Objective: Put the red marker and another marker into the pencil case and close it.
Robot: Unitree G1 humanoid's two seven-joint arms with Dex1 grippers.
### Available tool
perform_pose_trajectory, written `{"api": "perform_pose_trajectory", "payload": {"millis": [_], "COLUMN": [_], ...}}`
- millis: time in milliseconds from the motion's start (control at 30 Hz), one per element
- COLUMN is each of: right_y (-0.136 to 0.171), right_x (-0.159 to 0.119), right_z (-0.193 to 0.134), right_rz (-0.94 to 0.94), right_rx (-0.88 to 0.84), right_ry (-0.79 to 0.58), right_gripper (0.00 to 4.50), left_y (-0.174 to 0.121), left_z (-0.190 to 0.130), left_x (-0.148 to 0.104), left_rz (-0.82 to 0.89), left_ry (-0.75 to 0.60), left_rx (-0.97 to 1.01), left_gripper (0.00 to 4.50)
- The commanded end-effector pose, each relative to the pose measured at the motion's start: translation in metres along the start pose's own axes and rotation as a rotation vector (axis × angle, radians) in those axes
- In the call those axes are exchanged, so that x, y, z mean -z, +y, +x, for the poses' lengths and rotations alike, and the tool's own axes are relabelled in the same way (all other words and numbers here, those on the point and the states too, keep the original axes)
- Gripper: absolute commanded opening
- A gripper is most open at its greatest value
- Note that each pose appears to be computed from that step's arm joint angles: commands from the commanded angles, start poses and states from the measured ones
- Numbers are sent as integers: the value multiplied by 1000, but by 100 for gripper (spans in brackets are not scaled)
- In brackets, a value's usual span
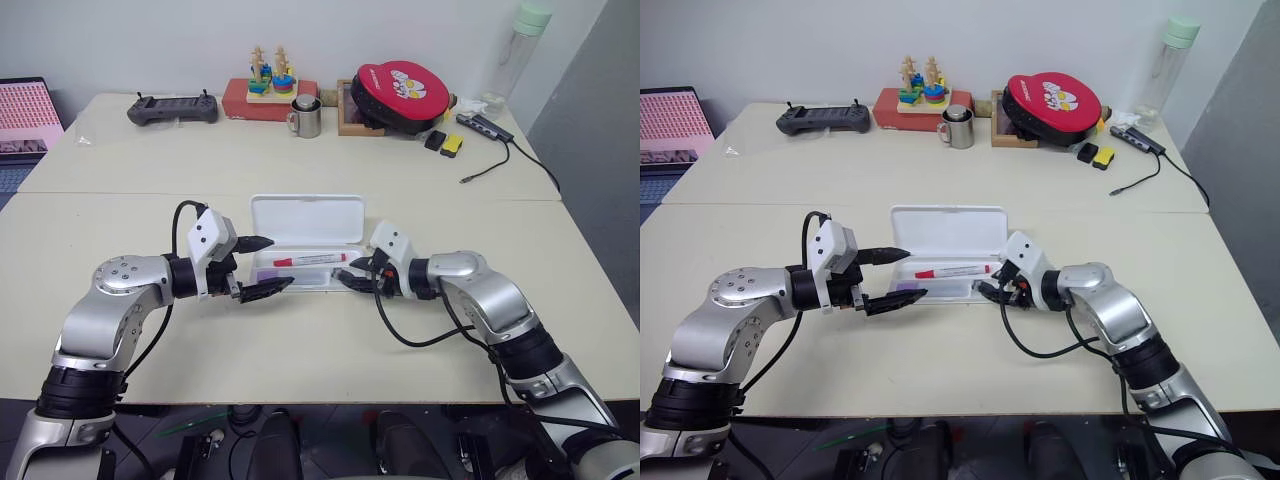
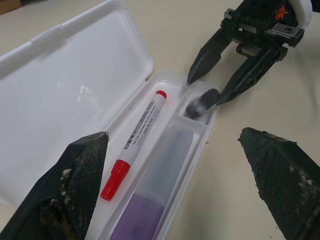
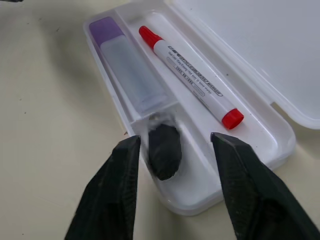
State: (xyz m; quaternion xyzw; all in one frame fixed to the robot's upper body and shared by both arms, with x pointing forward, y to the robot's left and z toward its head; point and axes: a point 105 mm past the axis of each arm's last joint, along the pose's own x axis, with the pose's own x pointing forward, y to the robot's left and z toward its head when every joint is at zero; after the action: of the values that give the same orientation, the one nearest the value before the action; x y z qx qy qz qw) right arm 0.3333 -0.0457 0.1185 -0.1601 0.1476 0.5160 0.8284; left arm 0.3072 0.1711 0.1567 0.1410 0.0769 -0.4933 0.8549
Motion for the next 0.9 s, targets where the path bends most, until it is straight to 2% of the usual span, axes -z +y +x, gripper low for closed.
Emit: {"api": "perform_pose_trajectory", "payload": {"millis": [33,167,233,300,367,433,533,567,600,633,700,900], "right_y": [-3,-9,-4,4,-5,-22,-42,-48,-65,-76,-91,-114], "right_x": [-24,-27,-39,-70,-101,-121,-141,-146,-154,-160,-164,-136], "right_z": [-9,-10,-13,-20,-28,-32,-31,-30,-22,-16,-9,12], "right_rz": [-35,-34,-37,-35,-21,-31,-40,-35,-38,-45,-54,-112], "right_rx": [10,24,-17,-91,-87,-35,23,35,107,157,227,317], "right_ry": [-78,-87,-138,-280,-396,-439,-465,-468,-444,-423,-382,-207], "right_gripper": [322,410,447,447,415,375,291,280,240,221,180,43], "left_y": [0,1,1,6,15,24,34,37,38,39,38,40], "left_z": [-1,-2,-4,-11,-18,-28,-40,-42,-45,-47,-49,-62], "left_x": [-15,-13,-15,-17,-22,-30,-39,-41,-49,-55,-60,-68], "left_rz": [36,42,29,14,3,-30,-68,-75,-94,-108,-123,-153], "left_ry": [-40,-32,-50,-72,-117,-182,-262,-281,-338,-379,-416,-481], "left_rx": [-5,-14,-29,-76,-148,-212,-287,-303,-313,-317,-320,-353], "left_gripper": [450,450,450,450,450,450,450,450,450,450,450,450]}}
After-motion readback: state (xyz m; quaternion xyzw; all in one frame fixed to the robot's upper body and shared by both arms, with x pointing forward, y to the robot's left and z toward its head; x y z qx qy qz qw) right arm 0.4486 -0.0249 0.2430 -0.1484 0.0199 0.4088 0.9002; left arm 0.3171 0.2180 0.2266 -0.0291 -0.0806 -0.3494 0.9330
